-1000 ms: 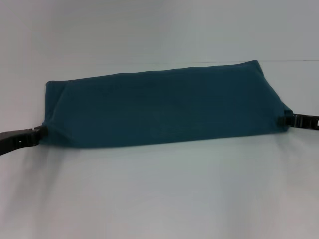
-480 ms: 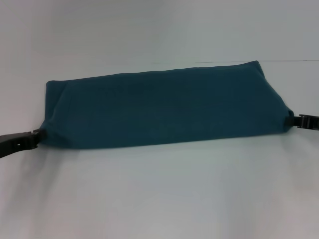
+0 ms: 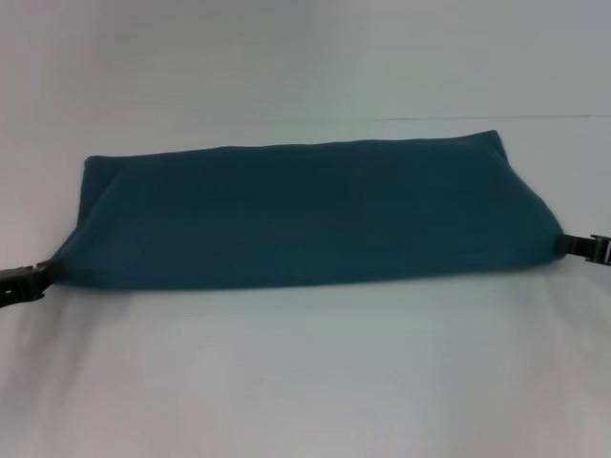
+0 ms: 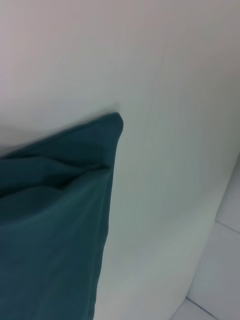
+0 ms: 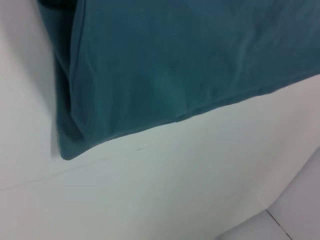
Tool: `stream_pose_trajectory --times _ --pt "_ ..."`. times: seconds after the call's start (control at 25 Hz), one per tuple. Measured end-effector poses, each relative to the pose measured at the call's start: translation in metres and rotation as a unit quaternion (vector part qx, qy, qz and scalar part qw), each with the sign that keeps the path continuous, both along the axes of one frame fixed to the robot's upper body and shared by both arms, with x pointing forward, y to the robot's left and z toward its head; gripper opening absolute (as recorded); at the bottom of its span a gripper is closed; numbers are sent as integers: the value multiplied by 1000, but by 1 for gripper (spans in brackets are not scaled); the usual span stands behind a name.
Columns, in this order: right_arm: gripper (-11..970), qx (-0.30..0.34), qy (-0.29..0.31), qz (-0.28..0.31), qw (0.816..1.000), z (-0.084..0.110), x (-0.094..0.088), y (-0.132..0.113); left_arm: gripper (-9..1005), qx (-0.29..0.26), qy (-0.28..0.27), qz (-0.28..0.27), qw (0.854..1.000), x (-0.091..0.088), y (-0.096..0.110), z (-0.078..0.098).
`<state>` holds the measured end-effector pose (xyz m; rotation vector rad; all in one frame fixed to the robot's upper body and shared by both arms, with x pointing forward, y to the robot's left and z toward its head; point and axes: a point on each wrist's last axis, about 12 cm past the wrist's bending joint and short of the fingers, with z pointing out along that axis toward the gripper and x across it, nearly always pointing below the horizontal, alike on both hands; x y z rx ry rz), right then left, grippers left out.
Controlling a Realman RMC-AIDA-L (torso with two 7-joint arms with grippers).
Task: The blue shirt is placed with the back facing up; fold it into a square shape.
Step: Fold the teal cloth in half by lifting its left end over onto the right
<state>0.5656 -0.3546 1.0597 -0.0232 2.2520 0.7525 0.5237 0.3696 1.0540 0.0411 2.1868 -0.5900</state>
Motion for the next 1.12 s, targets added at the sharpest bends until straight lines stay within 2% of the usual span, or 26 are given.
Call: stream_pose_trajectory --times 0.44,0.84,1.12 --pt "3 31 -11 -6 999 -2 -29 -14 -1 4 9 18 1000 -13 9 -7" --pt "2 47 -13 16 999 -4 -37 -8 -1 -5 11 14 1000 -21 10 -7" --pt "3 61 -12 31 998 -3 -41 -6 -2 -33 0 7 999 -28 16 1"
